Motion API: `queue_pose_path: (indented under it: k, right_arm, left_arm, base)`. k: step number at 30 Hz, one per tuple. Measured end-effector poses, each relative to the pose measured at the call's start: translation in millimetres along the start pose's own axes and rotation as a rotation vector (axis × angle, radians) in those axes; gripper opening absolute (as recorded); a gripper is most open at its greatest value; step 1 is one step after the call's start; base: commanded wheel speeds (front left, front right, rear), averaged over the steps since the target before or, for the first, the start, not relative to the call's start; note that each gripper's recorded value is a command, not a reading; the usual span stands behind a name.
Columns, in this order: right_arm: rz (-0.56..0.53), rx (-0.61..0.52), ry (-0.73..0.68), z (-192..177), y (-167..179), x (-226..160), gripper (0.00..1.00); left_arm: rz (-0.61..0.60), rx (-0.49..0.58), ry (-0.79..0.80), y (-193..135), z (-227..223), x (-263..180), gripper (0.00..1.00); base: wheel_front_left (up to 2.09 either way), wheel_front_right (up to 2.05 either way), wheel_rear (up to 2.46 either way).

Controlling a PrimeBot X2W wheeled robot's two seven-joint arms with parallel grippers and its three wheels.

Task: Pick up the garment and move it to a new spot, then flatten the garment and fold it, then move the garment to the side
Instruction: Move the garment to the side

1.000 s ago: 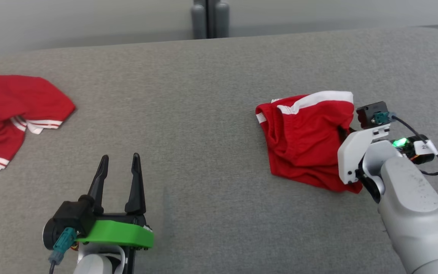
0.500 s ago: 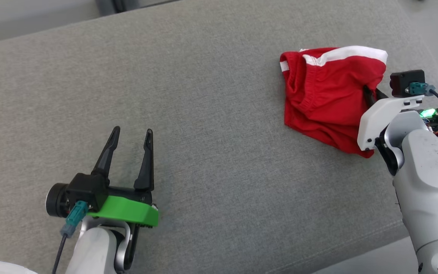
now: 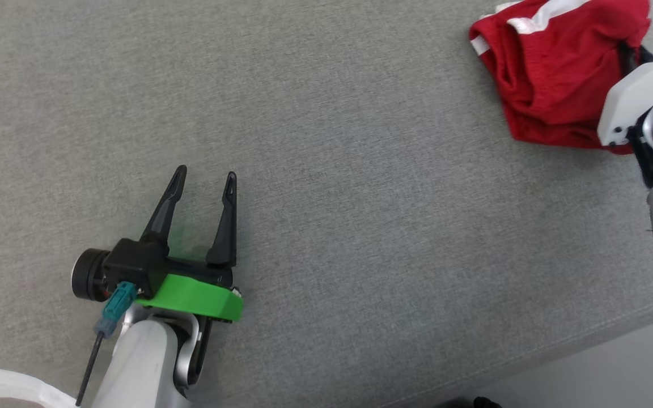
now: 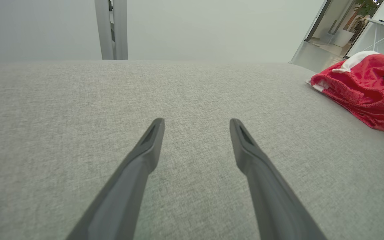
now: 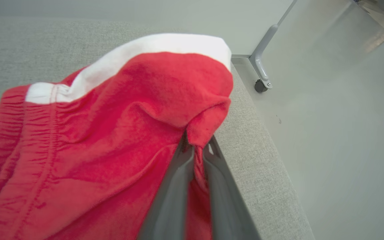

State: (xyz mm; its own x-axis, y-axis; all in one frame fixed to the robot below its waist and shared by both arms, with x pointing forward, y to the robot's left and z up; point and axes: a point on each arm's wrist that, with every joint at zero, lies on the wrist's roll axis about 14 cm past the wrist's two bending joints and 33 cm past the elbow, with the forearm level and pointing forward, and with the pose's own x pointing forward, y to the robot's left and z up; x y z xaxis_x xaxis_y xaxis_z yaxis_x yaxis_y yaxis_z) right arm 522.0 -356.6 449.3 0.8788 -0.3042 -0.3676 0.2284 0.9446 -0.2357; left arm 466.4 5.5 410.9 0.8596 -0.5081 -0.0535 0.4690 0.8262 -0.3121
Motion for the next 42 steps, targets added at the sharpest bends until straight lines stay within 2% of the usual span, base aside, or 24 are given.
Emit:
queue_pose_path:
  k: [5,6,7,8,15,24,33,42]
  right_arm:
    - [-0.04,-0.021,0.002,9.1,-15.2,18.1,0.0]
    - [-0.049,-0.03,-0.002,11.2,-18.6,21.3,0.12]
    - [-0.054,-0.04,-0.008,13.1,-20.6,23.5,0.35]
    - [-0.062,-0.044,-0.026,16.6,-22.9,26.0,1.0]
    - [-0.048,-0.016,-0.106,31.1,-6.2,30.7,1.0]
    - [0.03,-0.043,-0.241,64.3,25.1,6.3,1.0]
    - [0.163,-0.027,-0.403,98.3,76.2,-44.0,1.0]
    - [0.26,0.063,-0.495,94.4,108.9,-105.7,1.0]
  left_arm:
    - [0.057,0.009,-0.007,18.4,3.9,-10.0,1.0]
    - [0.067,0.01,-0.007,21.8,4.3,-12.2,1.0]
    - [0.076,0.012,-0.008,24.7,4.9,-13.9,1.0]
    - [0.087,0.013,-0.008,27.9,5.3,-15.9,1.0]
    - [0.124,0.023,-0.018,37.1,12.1,-24.3,1.0]
    - [0.135,0.029,-0.059,30.4,32.9,-34.5,1.0]
    - [0.191,0.049,-0.144,31.5,70.6,-63.4,1.0]
    - [0.322,0.034,-0.174,42.6,80.2,-123.4,1.0]
  base:
    - [0.0,0.0,0.0]
    - [0.0,0.0,0.0]
    - [0.0,0.0,0.0]
    - [0.0,0.0,0.0]
    - [0.0,0.0,0.0]
    - [0.0,0.0,0.0]
    - [0.0,0.0,0.0]
    - [0.0,0.0,0.0]
